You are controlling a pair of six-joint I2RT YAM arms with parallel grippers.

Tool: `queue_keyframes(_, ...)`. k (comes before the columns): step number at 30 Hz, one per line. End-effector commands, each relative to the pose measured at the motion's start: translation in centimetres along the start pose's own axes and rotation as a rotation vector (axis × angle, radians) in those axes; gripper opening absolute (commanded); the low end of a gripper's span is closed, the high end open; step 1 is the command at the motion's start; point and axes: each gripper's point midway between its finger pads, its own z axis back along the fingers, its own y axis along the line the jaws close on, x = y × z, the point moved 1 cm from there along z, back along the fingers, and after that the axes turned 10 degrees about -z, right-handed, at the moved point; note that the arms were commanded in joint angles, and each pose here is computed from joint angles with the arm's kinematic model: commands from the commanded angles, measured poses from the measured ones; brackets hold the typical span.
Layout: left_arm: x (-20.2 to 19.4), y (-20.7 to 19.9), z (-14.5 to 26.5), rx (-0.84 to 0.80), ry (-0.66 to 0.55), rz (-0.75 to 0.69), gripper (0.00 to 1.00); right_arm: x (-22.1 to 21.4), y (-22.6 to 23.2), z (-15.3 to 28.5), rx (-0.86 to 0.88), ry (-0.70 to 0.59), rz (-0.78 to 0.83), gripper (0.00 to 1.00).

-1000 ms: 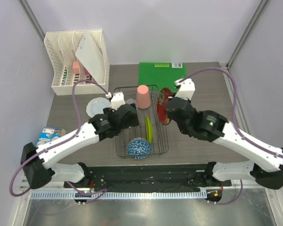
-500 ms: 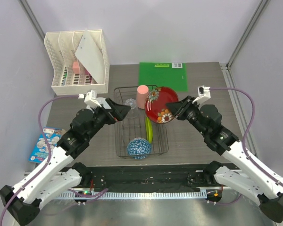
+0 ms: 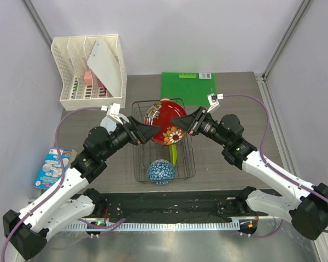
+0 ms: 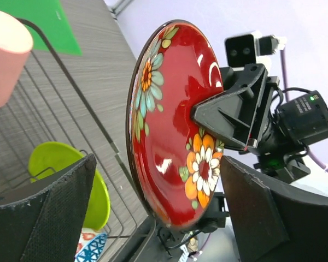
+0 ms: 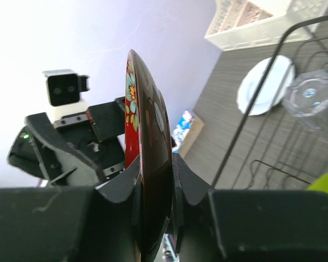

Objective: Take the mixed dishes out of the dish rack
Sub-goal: Pick up the plate from the dish rack, then place the plate at the center of the board.

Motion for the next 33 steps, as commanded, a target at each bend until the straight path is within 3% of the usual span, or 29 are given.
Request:
queue_keyframes(1,1.0,-2.1,-0.7,-0.11,-0.024,0.015,0.85,0.2,5.9,0.1,0.262,0.04,-0.02,0.01)
queue_keyframes(2,0.6,-1.9,-0.8,-0.115,-0.015,0.024,0.79,0.1,5.5,0.0,0.259,0.042,-0.032,0.01)
queue_keyframes(3,0.5,-2.0,-1.1,-0.128,-0.016,0.025,0.64,0.1,5.4,0.0,0.26,0.04,-0.03,0.01)
queue_keyframes(4,0.2,-2.0,-1.1,-0.134,-0.001,0.029,0.28,0.0,5.3,0.0,0.255,0.042,-0.028,0.01)
queue_keyframes(6,-0.1,-1.7,-1.4,-0.122,0.016,0.031,0.11,0.0,5.4,0.2,0.255,0.044,-0.023,0.01)
queue_keyframes(11,0.2,-1.2,-1.3,-0.089,0.004,0.02,0.12,-0.6,4.8,0.2,0.236,0.073,-0.017,0.01)
queue_keyframes(12,0.3,-1.2,-1.3,-0.089,0.001,0.014,0.09,-0.6,4.8,0.3,0.235,0.073,-0.013,0.01)
queue_keyframes(13,0.5,-1.4,-1.3,-0.093,-0.002,0.004,0.0,-0.7,4.4,0.3,0.214,0.078,-0.016,0.01)
queue_keyframes(14,0.5,-1.1,-1.3,-0.069,0.005,-0.001,0.0,-0.7,4.1,0.2,0.201,0.078,0.007,0.01)
queue_keyframes(15,0.6,-0.7,-1.3,-0.045,0.003,-0.014,0.0,-0.6,3.7,0.1,0.171,0.072,0.014,0.11)
queue_keyframes(16,1.2,-0.7,-1.1,-0.036,-0.012,-0.022,0.0,-0.7,2.4,0.3,0.099,0.069,0.016,0.27)
queue_keyframes(17,1.5,-0.1,-0.8,-0.009,-0.022,-0.023,0.0,0.3,1.9,0.3,0.055,0.015,0.058,0.55)
queue_keyframes(19,2.9,0.5,-0.2,0.037,-0.071,-0.027,0.0,1.2,1.1,1.2,-0.038,-0.034,0.097,0.77)
queue_keyframes(20,3.7,1.7,0.1,0.093,-0.091,-0.028,0.0,2.6,0.2,1.6,-0.1,-0.106,0.152,0.81)
queue_keyframes(27,7.2,8.3,2.7,0.422,-0.145,0.012,0.0,6.6,-0.4,6.0,-0.285,-0.321,0.283,0.87)
queue_keyframes(33,9.9,12.7,4.9,0.685,-0.226,0.018,0.0,6.3,-1.1,8.0,-0.307,-0.338,0.311,0.86)
